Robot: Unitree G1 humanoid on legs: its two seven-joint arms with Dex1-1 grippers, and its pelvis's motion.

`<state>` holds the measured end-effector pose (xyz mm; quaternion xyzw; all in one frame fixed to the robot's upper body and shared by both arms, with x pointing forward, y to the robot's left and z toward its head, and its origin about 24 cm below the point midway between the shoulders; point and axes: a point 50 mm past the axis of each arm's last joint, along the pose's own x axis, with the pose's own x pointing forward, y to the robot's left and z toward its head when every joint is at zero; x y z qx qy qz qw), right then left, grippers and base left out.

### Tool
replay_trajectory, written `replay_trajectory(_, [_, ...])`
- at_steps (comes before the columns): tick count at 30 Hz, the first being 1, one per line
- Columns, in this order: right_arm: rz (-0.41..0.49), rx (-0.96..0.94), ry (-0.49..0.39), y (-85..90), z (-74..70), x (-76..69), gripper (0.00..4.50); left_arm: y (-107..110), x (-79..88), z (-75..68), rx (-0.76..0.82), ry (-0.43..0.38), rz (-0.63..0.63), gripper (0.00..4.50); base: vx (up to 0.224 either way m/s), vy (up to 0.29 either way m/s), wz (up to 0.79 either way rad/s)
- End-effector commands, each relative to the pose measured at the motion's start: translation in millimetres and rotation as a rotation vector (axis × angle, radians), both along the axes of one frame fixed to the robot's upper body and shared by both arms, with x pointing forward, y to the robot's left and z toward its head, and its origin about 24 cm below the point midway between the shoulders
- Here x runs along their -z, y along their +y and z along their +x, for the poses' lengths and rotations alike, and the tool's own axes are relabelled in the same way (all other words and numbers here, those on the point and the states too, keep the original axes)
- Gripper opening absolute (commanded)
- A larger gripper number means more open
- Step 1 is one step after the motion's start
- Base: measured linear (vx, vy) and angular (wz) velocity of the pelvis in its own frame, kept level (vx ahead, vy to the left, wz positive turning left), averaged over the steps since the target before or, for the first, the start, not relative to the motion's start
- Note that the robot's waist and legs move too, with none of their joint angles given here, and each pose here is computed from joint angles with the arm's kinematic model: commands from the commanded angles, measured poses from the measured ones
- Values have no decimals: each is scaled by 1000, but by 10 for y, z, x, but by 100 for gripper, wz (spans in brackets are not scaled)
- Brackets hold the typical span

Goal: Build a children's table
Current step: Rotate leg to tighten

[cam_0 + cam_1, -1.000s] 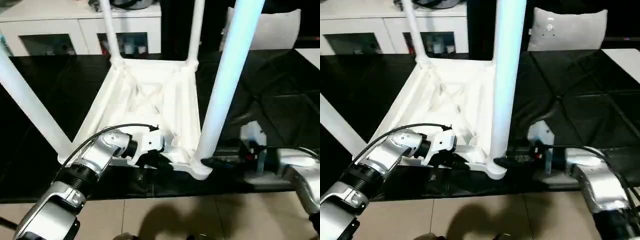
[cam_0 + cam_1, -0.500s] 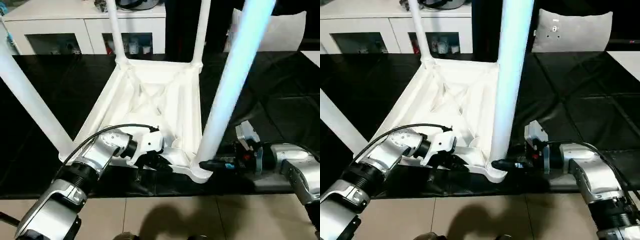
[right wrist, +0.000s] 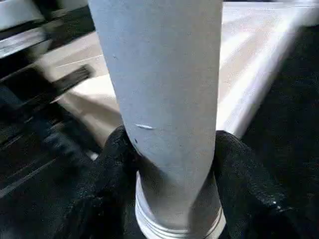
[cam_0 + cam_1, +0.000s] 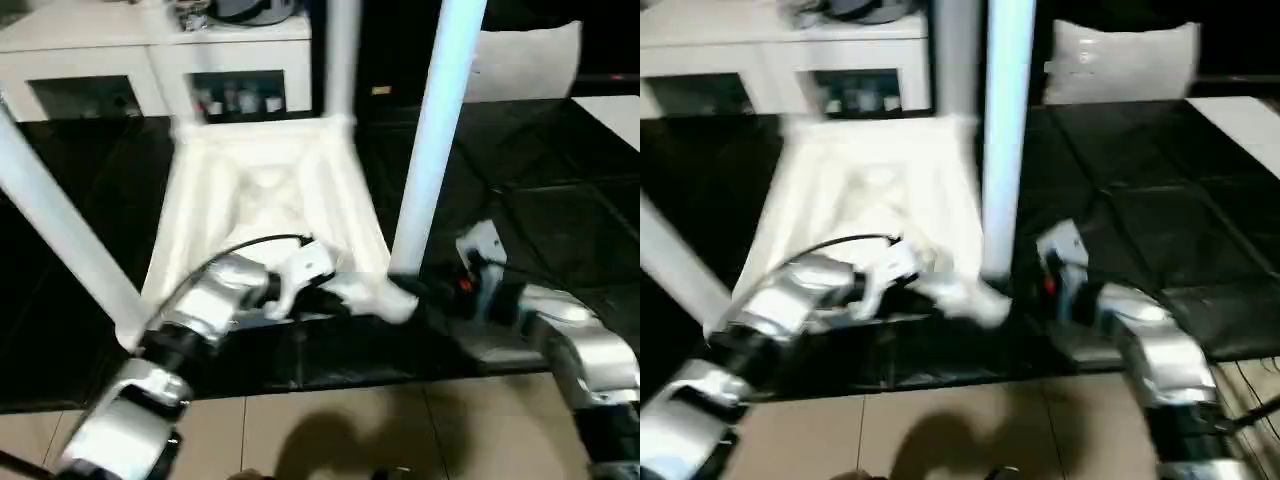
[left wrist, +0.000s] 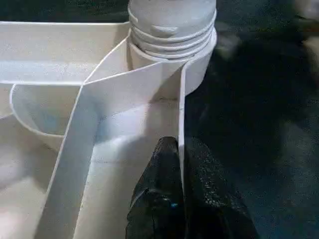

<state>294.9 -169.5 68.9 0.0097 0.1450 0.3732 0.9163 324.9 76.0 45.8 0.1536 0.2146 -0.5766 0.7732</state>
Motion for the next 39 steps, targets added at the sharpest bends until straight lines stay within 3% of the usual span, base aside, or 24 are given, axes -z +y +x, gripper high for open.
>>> replay_trajectory(1, [-30,107,41,203,61,56,195,-369,-200,74,-54,-62,-141,0,0,0,0])
replay_trajectory(4, [-38,157,17,284,63,38,195,-493,-207,112,-109,-106,-116,0,0,0,0])
replay_trajectory(6, [-38,147,-12,296,49,20,263,-498,-213,117,-109,-120,-107,0,0,0,0])
replay_trajectory(12, [-9,113,-75,215,-3,-51,311,-396,-189,123,-88,-136,-72,0,0,0,0])
replay_trajectory(17, [-35,22,-96,21,-90,-99,357,-276,-164,87,-10,-137,-61,0,0,0,0])
replay_trajectory(20, [-112,-107,-146,-142,-160,-148,370,-163,-108,-7,117,-110,-32,0,0,0,0])
replay_trajectory(25, [-110,-182,-189,-256,-187,-211,419,-54,-66,-84,238,-95,3,0,0,0,0])
replay_trajectory(32, [-89,-429,-138,-284,-298,-218,419,61,-67,-190,439,-91,41,0,0,0,0])
replay_trajectory(39, [-44,-580,-32,-302,-375,-172,349,79,-138,-237,565,-86,37,0,0,0,0])
